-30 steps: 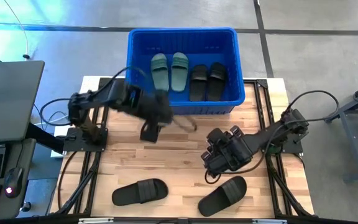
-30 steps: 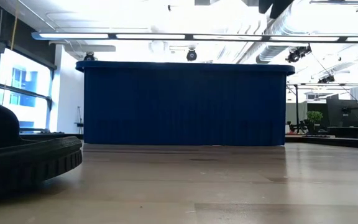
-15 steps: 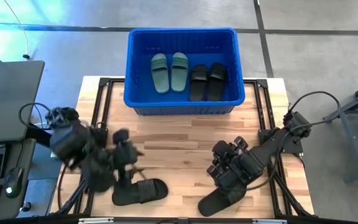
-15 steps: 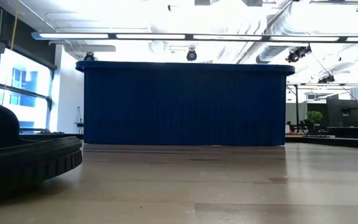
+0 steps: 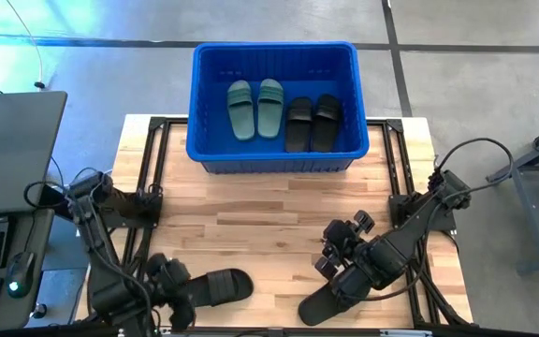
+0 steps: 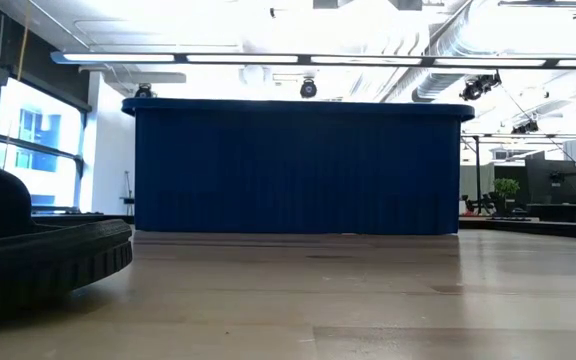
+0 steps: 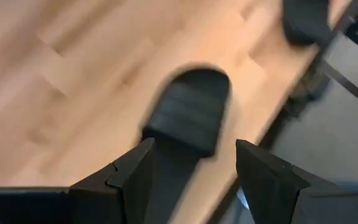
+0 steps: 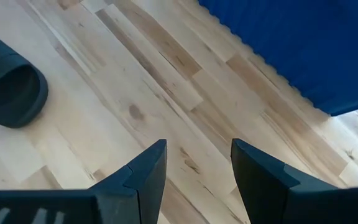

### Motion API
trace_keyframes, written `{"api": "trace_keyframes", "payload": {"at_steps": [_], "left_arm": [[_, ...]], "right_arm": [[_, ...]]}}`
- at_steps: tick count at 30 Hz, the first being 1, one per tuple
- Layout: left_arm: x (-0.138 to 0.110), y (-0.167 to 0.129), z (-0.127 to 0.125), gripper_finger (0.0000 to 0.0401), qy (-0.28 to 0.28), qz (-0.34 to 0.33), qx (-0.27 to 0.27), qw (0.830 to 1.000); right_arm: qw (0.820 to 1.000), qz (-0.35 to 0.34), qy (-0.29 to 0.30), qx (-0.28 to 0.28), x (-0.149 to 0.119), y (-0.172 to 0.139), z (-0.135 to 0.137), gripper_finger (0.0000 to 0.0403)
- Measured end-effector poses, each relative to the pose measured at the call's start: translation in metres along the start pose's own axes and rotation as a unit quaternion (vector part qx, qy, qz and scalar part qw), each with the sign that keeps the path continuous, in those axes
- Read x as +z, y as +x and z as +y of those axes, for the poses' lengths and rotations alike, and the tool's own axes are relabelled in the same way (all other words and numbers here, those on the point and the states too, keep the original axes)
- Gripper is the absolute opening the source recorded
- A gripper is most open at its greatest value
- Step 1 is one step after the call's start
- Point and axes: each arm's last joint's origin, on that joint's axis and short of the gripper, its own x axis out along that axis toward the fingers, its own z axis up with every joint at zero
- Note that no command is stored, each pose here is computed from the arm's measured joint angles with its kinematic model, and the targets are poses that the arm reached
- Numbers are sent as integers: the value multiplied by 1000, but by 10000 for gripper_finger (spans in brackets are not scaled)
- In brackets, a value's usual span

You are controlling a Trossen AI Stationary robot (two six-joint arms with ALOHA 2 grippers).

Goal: Pick and place slides into bin
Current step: Put the left black slide into the bin

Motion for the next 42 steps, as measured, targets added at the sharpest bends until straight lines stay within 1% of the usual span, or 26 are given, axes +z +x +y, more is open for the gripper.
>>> {"api": "trace_keyframes", "payload": {"at_steps": [4, 6, 12, 14, 19, 21, 24, 28, 33, 37, 42], "left_arm": [[-16, 18, -6, 205, -19, 7, -42, 999], [-20, 27, -6, 205, -27, 6, -51, 998], [-36, 53, 2, 205, -49, 5, -51, 997], [-41, 61, 3, 205, -54, 13, -60, 997], [-56, 86, 10, 205, -46, 8, -53, 997], [-60, 95, 9, 205, -41, 9, -57, 998], [-68, 109, 10, 205, -37, 14, -42, 998], [-75, 118, 6, 205, -41, 21, -45, 998], [-81, 127, -3, 205, -58, 6, -74, 996], [-84, 132, -4, 205, -58, -4, -73, 996], [-80, 136, -1, 205, -46, -11, -53, 997]], "right_arm": [[1000, 0, -6, 2, 0, 0, 0, 169], [1000, -1, -2, 7, 0, 0, 2, 169], [1000, -12, 8, 18, 2, 0, 4, 169], [1000, -14, 10, 15, 3, 1, 4, 169], [999, -18, 21, 19, 7, 4, 5, 169], [999, -21, 25, 20, 8, 4, 5, 169], [999, -22, 27, 23, 8, 4, 6, 169], [999, -22, 28, 24, 8, 4, 6, 169], [999, -22, 30, 26, 8, 4, 7, 169], [999, -22, 32, 29, 9, 4, 7, 169], [998, -22, 36, 35, 8, 4, 9, 169]]}}
